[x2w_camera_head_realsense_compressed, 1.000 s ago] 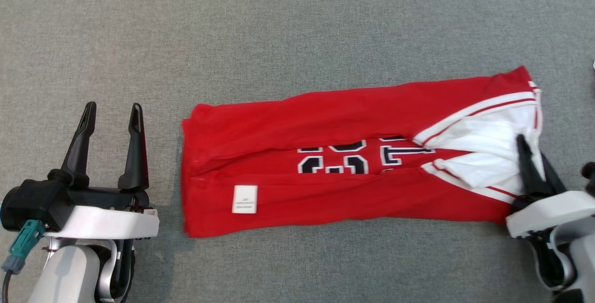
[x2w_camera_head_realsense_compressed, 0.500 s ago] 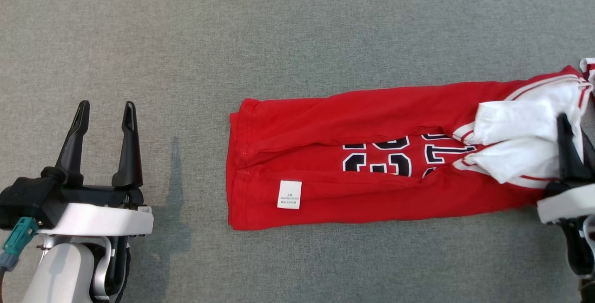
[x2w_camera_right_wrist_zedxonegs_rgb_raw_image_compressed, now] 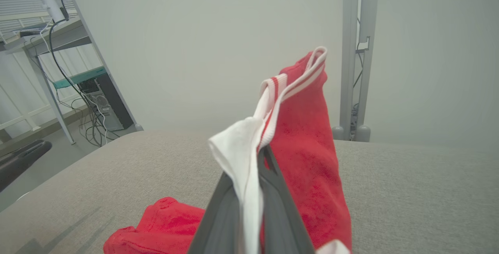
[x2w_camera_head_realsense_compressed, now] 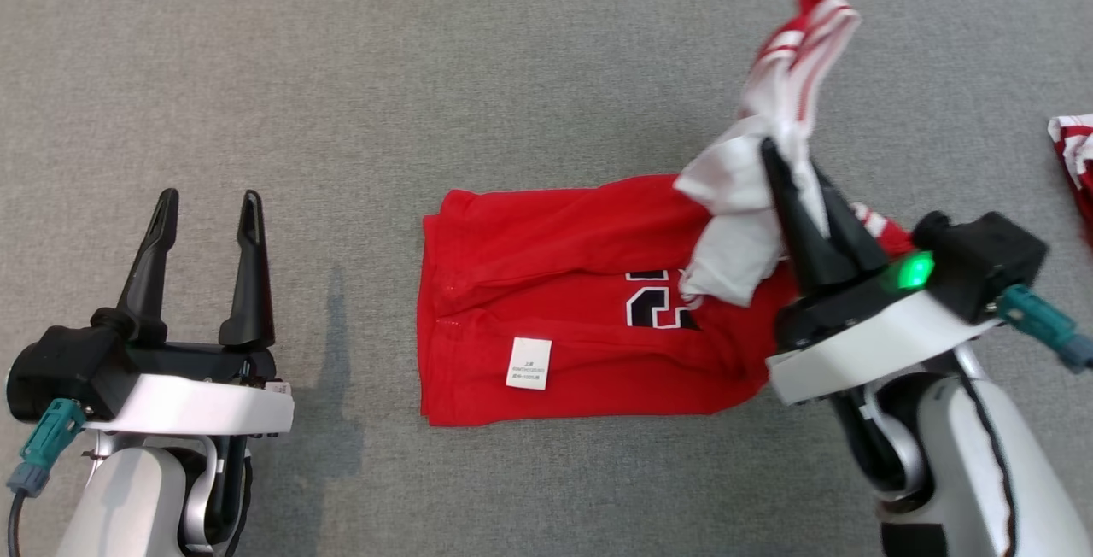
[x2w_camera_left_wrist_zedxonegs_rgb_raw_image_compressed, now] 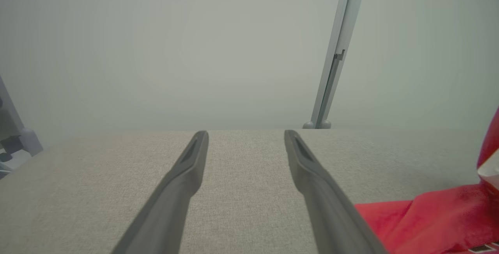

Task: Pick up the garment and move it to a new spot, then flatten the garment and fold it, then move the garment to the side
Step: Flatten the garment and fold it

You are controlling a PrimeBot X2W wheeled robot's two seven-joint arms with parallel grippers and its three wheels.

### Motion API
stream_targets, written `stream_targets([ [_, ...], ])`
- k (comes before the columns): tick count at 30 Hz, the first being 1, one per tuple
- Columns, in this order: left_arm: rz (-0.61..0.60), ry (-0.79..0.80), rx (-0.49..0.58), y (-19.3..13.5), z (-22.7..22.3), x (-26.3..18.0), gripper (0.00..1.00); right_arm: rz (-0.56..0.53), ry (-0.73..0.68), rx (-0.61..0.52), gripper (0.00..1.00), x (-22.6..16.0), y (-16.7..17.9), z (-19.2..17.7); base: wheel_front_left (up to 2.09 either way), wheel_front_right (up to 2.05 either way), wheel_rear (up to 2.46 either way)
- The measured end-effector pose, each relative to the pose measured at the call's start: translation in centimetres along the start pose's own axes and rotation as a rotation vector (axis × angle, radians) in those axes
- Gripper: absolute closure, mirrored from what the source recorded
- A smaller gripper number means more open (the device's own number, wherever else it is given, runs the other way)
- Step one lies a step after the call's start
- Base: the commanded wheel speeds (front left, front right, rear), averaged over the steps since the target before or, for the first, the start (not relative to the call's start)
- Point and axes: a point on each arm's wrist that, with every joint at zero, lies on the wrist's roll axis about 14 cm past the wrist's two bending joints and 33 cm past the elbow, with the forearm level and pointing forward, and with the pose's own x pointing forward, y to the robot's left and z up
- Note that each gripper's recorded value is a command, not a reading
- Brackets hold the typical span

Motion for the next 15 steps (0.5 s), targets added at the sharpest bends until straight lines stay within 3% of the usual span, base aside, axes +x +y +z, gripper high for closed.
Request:
stream_targets([
  [8,0.019,0.005,-0.004,0.5,-0.1,-0.5,0.00,0.201,0.101,0.131,1.00,0.6,7.4,-3.8,0.00,0.00,0.00],
  [15,0.022,0.015,-0.009,0.5,-0.5,-0.6,0.00,0.316,0.183,0.225,1.00,0.6,11.5,-7.3,0.00,0.00,0.00],
])
